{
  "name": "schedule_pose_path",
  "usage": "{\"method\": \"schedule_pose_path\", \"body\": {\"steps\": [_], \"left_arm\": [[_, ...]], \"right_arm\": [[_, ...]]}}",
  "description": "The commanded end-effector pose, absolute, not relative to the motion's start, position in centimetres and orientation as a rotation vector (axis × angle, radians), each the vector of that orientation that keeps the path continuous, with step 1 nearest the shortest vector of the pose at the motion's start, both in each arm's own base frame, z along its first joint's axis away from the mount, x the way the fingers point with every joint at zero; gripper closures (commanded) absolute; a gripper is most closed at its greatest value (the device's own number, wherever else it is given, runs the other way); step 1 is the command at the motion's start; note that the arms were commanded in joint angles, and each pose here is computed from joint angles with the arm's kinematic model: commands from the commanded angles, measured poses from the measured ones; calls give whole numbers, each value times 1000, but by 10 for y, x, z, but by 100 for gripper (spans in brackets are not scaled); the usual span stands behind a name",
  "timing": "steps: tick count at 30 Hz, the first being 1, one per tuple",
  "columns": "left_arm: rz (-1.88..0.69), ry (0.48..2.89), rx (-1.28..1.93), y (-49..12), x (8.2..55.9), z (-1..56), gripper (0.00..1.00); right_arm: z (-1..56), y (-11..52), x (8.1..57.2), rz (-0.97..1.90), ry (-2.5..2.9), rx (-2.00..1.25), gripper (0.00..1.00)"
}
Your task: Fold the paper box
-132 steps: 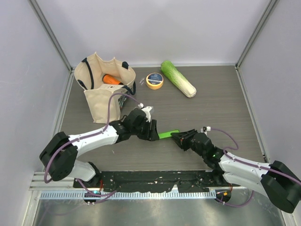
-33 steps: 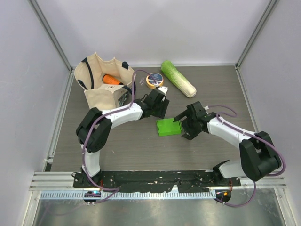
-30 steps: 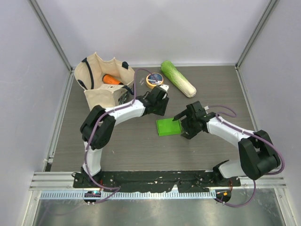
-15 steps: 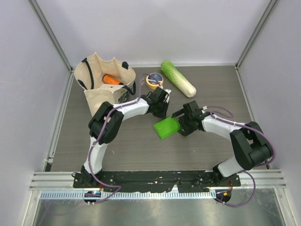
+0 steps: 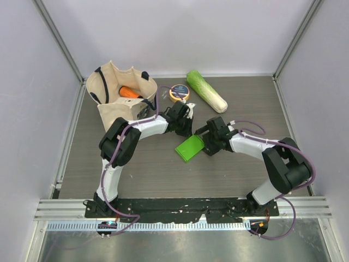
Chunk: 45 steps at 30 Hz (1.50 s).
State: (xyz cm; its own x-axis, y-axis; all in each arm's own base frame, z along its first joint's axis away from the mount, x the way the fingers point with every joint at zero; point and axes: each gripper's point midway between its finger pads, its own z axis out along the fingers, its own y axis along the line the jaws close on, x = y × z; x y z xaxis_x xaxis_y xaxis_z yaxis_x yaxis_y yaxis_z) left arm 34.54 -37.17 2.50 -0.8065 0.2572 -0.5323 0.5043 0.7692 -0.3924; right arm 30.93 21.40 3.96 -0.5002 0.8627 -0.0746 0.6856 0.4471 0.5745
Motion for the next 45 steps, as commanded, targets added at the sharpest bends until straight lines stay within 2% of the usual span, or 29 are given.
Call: {"method": "schedule_pose_path", "body": {"steps": [1,2,6,7,10,13,15,17,18,19,20,21,22,23,25,26,35,45], "left_arm": [[-833,2672,616,-386,284,4,97],[-794,2679,555,-379,290,8,93],[-599,2626,370,-339,324,30,80],[-570,2613,336,-330,330,36,75],[-513,2545,269,-312,338,65,61],[-465,2507,221,-297,336,84,53],[-439,2528,224,-289,329,81,54],[-389,2590,238,-278,316,67,66],[-387,2602,244,-276,311,64,69],[-381,2619,247,-273,305,54,75],[-382,2627,254,-272,302,50,77],[-384,2630,267,-274,298,48,79],[-373,2636,278,-273,295,43,81],[-366,2634,285,-274,294,42,82],[-359,2625,318,-280,289,41,84],[-357,2620,325,-283,288,41,85],[-323,2626,403,-309,280,28,87],[-362,2654,462,-320,251,23,90]], "right_arm": [[69,236,345,821,2195,1264,12],[54,218,333,656,2253,1281,11],[40,178,312,370,2343,1165,6],[41,168,308,309,2359,1089,5],[57,147,301,232,2331,956,3],[83,128,293,167,2317,775,3],[96,123,284,131,2351,653,8],[93,125,263,78,2436,550,13],[92,129,255,76,2456,523,22],[89,137,246,95,2489,500,26],[87,149,236,124,2509,452,33],[87,154,229,157,2503,478,58],[87,159,226,178,2493,485,66],[82,162,219,201,2497,484,79],[84,179,215,297,2468,493,90],[81,182,212,315,2473,490,99],[41,211,205,350,2511,460,99],[41,232,227,421,2438,466,99]]}}
